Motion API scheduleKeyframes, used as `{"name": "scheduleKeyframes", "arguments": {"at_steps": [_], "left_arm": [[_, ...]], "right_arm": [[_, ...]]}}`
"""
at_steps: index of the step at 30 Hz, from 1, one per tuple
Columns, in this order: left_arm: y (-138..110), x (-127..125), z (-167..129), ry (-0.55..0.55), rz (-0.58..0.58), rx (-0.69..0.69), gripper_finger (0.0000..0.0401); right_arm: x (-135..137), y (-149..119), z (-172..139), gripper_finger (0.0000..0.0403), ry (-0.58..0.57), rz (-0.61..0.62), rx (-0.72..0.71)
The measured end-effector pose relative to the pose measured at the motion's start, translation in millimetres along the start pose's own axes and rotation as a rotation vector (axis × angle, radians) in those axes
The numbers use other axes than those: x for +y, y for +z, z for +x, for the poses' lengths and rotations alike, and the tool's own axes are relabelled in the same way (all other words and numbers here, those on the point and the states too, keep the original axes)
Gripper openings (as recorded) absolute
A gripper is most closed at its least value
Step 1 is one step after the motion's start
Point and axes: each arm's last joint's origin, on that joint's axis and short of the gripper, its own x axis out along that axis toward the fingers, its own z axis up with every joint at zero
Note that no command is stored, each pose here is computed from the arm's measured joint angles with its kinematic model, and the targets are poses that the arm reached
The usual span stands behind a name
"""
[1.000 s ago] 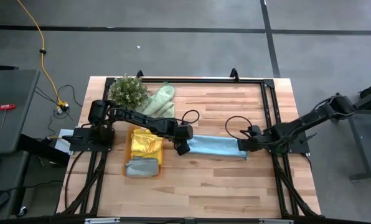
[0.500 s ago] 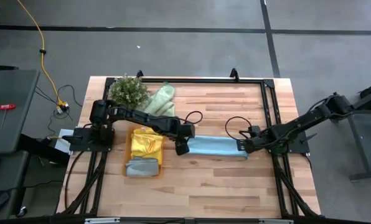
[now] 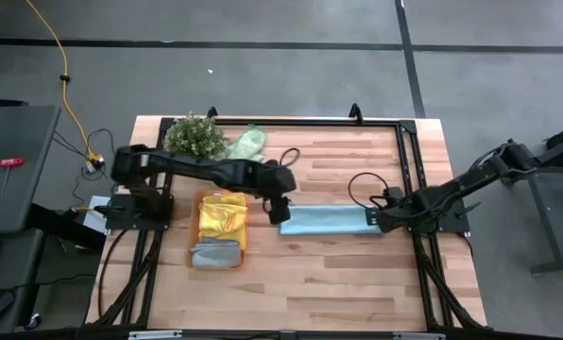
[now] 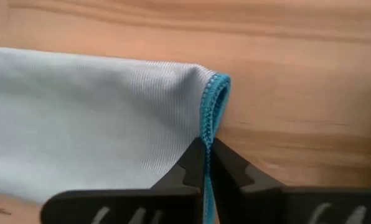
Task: Fold microfiber towels
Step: Fold the blue microfiber towel
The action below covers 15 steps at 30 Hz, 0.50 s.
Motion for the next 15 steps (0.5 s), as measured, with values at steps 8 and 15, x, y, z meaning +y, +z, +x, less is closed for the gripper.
{"name": "scheduleKeyframes", "arguments": {"at_steps": [8, 15], "left_arm": [[-43.7, -2.4, -21.5, -0.106, -0.065, -0.257, 0.0152], [-92.9, -2.7, -9.1, -0.074, -0.196, -0.124, 0.0152]], "right_arm": [[15.3, 3.2, -25.7, 0.0000, 0.002, -0.034, -0.023], [26.6, 5.5, -41.4, 0.0000, 0.042, -0.025, -0.044]]}}
